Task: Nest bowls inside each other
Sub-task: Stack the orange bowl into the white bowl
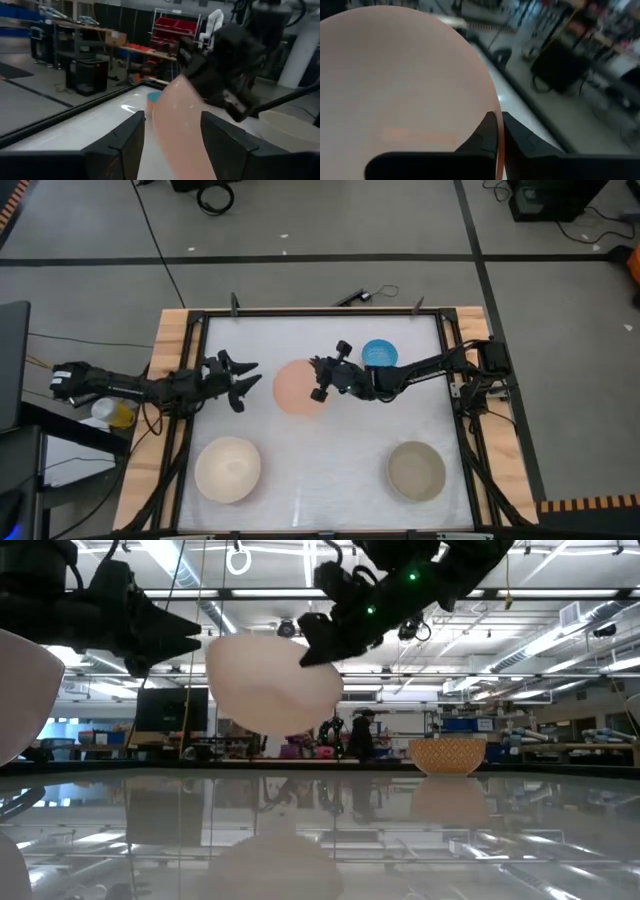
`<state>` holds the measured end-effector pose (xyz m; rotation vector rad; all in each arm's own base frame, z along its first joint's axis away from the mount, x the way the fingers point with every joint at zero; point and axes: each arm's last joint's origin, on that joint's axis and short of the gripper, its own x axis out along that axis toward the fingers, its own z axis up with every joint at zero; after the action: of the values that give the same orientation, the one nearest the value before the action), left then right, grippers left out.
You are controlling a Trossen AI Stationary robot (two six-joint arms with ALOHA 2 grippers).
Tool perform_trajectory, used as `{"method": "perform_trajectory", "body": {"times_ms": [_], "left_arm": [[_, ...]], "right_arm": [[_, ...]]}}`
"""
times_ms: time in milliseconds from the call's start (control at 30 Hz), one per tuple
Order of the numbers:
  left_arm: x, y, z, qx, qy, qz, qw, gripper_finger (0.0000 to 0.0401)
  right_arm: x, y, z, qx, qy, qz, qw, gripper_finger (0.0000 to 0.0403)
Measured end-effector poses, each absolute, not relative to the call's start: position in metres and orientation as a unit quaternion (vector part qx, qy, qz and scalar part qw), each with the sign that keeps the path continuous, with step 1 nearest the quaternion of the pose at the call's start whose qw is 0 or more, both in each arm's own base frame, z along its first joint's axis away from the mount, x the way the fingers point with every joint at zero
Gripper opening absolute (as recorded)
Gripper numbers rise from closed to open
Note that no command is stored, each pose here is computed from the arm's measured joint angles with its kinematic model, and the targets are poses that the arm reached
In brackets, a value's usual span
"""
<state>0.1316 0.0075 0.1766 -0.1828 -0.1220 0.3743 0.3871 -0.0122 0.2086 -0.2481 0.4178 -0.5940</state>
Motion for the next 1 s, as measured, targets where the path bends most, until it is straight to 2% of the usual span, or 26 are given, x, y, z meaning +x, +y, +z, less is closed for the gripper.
{"method": "perform_trajectory", "body": {"times_ms": [133, 267, 433, 667, 800, 1000], "left_arm": [[0.134, 0.007, 0.188, -0.081, -0.077, 0.187, 0.976, 0.0197], [0.137, 0.004, 0.206, -0.061, -0.097, 0.175, 0.978, 0.0197], [0.14, -0.002, 0.228, -0.024, -0.101, 0.158, 0.982, 0.0197], [0.14, -0.004, 0.243, -0.009, -0.091, 0.16, 0.983, 0.0197], [0.134, -0.001, 0.256, -0.012, -0.118, 0.196, 0.973, 0.0197], [0.125, 0.002, 0.264, 0.032, -0.096, 0.248, 0.963, 0.0197]], "right_arm": [[0.394, -0.02, 0.224, -0.122, 0.151, -0.272, 0.943, 0.0013], [0.401, -0.039, 0.241, -0.077, 0.119, -0.24, 0.96, 0.0012], [0.421, -0.042, 0.244, -0.023, 0.103, -0.194, 0.975, 0.0012], [0.465, -0.002, 0.22, 0.008, 0.159, -0.093, 0.983, 0.0012], [0.486, 0.019, 0.225, 0.015, 0.139, -0.039, 0.989, 0.0012], [0.518, 0.041, 0.234, 0.009, 0.109, 0.01, 0.994, 0.0012]]}}
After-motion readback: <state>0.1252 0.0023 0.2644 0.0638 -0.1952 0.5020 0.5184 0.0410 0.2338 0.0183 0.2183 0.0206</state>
